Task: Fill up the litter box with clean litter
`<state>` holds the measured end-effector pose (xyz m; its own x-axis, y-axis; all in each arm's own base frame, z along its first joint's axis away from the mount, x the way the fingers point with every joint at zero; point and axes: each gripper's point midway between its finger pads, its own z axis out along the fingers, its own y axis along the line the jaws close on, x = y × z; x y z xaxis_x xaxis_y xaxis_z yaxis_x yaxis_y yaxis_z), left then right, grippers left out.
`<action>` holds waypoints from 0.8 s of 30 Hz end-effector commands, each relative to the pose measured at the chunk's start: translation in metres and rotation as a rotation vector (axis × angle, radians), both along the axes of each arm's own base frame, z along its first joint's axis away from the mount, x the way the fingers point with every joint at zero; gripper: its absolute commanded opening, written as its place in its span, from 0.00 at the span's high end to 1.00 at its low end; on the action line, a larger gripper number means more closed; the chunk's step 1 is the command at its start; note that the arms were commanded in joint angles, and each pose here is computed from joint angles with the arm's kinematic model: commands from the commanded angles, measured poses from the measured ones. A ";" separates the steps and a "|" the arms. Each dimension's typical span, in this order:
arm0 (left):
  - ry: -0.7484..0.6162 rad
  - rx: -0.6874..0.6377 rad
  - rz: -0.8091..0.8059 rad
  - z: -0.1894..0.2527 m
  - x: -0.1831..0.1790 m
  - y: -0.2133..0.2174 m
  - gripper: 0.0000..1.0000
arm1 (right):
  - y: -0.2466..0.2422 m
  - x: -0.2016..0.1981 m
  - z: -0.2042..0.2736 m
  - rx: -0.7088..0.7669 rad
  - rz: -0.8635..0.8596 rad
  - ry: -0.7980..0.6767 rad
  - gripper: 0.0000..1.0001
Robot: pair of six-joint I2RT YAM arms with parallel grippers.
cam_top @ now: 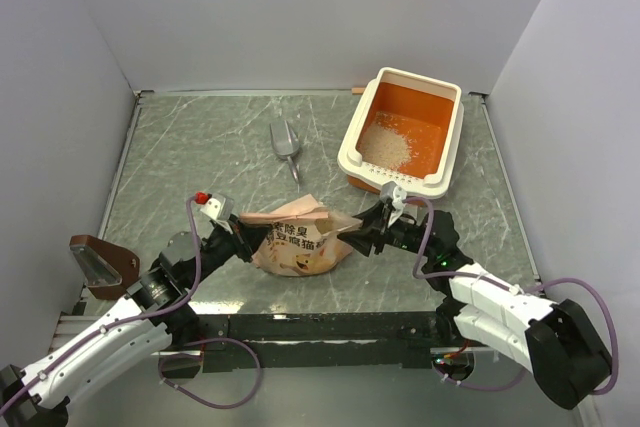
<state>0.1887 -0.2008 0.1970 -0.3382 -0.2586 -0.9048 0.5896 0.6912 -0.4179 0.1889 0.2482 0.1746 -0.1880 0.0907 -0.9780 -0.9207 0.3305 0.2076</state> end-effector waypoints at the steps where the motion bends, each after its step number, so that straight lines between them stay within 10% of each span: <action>1: -0.060 -0.074 0.019 0.028 0.005 0.000 0.99 | 0.013 -0.009 0.027 0.047 0.087 -0.115 0.53; 24: -0.047 -0.060 0.005 0.026 0.005 -0.004 0.99 | 0.008 -0.003 0.033 0.044 0.023 -0.161 0.49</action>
